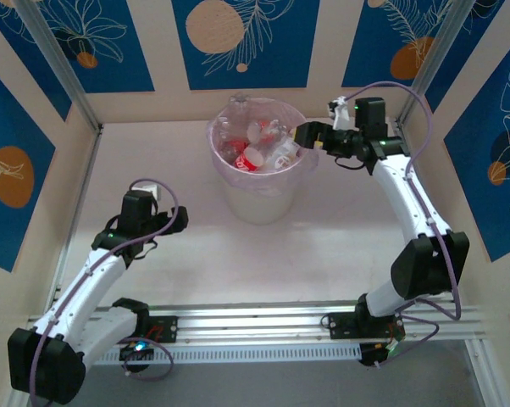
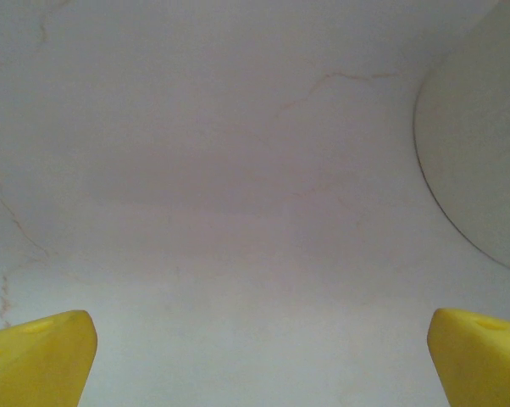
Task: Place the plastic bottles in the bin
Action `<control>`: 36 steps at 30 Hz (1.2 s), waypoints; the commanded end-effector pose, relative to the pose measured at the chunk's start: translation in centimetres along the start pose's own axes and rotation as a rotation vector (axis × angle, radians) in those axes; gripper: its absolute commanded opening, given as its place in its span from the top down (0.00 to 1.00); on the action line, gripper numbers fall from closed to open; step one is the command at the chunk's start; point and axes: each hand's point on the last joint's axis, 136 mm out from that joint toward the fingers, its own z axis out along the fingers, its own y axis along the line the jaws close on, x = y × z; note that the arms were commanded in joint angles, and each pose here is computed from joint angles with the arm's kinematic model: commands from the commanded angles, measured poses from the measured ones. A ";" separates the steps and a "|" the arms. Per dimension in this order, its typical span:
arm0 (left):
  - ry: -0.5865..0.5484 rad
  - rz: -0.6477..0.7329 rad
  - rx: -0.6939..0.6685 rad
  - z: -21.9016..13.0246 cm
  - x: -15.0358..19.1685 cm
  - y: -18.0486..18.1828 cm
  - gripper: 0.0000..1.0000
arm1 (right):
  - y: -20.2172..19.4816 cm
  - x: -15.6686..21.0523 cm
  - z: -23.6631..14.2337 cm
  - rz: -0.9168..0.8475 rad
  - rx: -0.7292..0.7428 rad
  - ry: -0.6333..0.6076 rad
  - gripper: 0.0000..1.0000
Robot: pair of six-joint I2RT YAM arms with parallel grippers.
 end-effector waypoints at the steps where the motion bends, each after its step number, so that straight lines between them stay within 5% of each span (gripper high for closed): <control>1: -0.084 0.019 -0.092 0.5 -1.5 1.9 0.00 | -1.7 -0.2 -3.7 0.021 0.074 -0.050 0.01; 10: -0.246 0.100 -0.279 2.4 -3.7 5.5 0.00 | -13.0 4.7 -6.4 -0.003 0.455 -0.134 0.01; 19: -0.337 0.182 -0.319 5.7 -5.5 6.3 0.00 | -21.9 10.9 -4.5 0.048 0.619 -0.185 0.01; 28: -0.403 0.238 -0.376 9.1 -6.7 7.2 0.00 | -24.5 11.8 -2.6 -0.020 0.672 -0.234 0.01; 36: -0.421 0.243 -0.297 10.7 -6.4 6.8 0.00 | -24.2 10.0 -1.3 -0.144 0.660 -0.268 0.01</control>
